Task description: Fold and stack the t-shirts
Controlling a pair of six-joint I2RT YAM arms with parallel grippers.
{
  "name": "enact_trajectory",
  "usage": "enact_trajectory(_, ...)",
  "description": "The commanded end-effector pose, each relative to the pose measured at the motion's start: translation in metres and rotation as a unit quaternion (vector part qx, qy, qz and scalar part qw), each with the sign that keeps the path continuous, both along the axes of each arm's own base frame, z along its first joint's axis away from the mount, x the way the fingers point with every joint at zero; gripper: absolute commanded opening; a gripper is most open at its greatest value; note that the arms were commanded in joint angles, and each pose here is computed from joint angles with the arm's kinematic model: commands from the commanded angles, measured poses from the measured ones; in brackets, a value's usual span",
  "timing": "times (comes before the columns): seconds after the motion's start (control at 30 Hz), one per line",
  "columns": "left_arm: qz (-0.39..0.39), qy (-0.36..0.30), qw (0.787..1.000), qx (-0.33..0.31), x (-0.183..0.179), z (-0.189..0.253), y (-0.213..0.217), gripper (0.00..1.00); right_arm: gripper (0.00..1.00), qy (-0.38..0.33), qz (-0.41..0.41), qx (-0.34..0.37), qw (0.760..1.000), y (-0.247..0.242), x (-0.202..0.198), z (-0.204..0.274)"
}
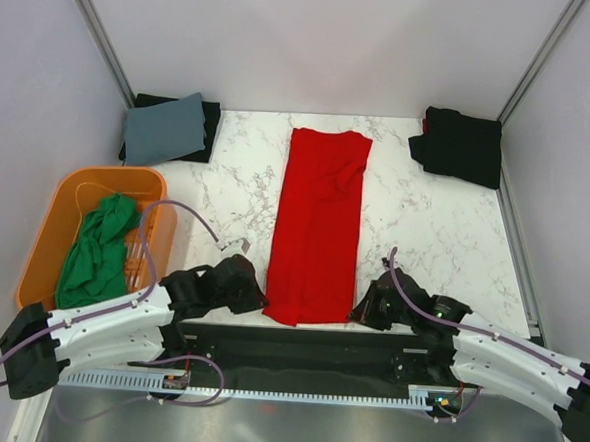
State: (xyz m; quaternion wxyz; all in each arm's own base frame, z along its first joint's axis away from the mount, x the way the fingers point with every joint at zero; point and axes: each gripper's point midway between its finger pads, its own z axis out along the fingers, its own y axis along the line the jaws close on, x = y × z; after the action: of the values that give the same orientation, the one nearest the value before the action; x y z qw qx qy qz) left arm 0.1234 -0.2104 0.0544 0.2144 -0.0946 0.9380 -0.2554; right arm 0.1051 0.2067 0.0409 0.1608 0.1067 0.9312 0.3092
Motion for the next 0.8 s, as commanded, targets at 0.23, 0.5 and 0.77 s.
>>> enact_trajectory(0.23,-0.018,-0.043,0.998,-0.04,0.012,0.087,-0.022,0.02,0.0,-0.059,-0.045,-0.014,0.997,-0.014,0.014,0.09)
enact_trajectory(0.5,-0.026,-0.113,0.993,0.032,0.066,0.124,-0.028,0.02,0.0,-0.146,-0.071,-0.098,0.982,-0.02,0.065,0.126)
enact_trajectory(0.77,-0.018,-0.114,0.993,0.035,0.127,0.145,-0.031,0.02,0.0,-0.153,-0.081,-0.158,0.972,-0.023,0.132,0.141)
